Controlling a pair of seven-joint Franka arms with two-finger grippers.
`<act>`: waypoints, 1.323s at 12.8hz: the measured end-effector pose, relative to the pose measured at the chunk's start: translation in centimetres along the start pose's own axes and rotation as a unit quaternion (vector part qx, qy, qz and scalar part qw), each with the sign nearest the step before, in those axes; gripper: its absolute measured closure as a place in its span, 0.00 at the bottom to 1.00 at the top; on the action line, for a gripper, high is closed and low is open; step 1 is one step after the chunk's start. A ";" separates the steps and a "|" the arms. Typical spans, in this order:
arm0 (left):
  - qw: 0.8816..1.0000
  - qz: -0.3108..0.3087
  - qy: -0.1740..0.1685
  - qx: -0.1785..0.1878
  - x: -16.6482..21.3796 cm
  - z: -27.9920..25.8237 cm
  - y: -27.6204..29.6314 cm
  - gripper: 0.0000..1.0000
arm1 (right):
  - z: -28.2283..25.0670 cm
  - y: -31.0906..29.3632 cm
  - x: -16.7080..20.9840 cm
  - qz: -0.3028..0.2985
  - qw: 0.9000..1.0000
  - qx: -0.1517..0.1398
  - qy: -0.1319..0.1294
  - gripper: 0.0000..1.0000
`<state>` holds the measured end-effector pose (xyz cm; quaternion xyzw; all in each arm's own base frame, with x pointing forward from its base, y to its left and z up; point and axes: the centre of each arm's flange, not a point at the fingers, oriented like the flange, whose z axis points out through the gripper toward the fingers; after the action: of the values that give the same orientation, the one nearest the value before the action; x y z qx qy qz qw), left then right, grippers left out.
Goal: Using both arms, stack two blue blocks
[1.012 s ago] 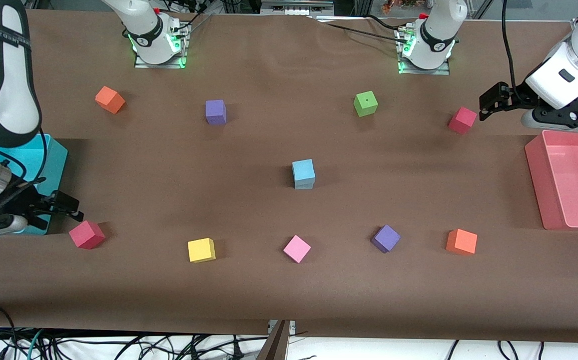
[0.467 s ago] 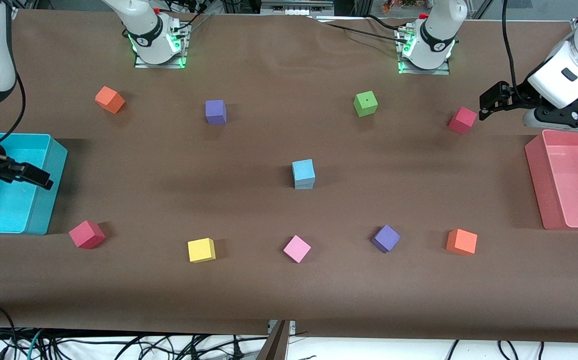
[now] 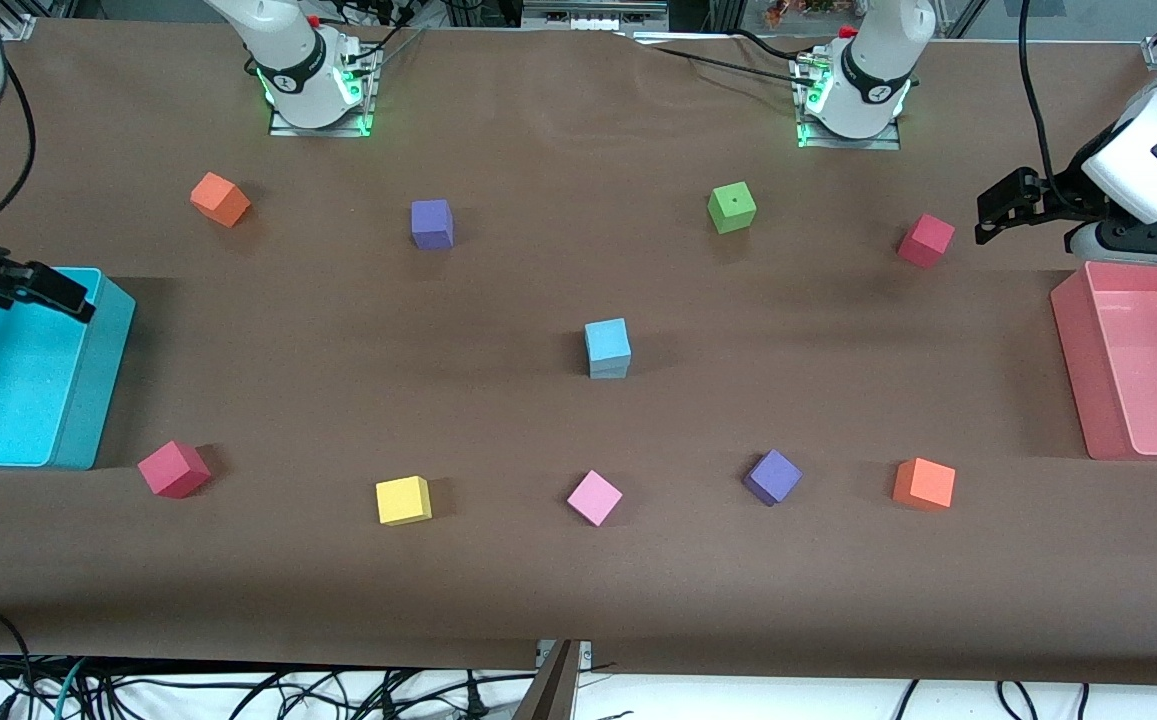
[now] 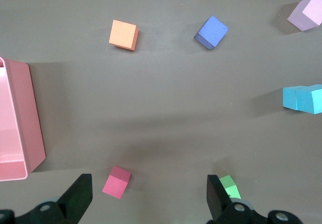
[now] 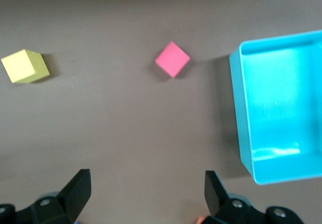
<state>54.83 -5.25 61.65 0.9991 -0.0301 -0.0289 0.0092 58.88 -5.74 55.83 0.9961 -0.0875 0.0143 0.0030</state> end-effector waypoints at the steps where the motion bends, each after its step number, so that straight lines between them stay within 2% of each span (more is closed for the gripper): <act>1: 1.000 0.000 0.000 0.000 0.0 0.0 0.0 0.00 | -0.2 0.4 -0.3 0.001 1.000 -0.001 -0.011 0.00; 5: 1.000 0.004 -0.005 0.000 0.0 0.2 0.4 0.00 | -0.5 0.2 -0.7 -0.029 0.999 -0.001 -0.030 0.00; 17: 1.000 0.003 -0.016 0.001 -0.3 0.4 0.3 0.00 | -0.9 0.3 -0.3 -0.037 0.998 -0.003 -0.045 0.00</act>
<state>54.53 -5.56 61.31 0.9984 -0.0333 -0.0452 0.0082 58.51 -5.96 56.68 0.9982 -0.0511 -0.0310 0.0023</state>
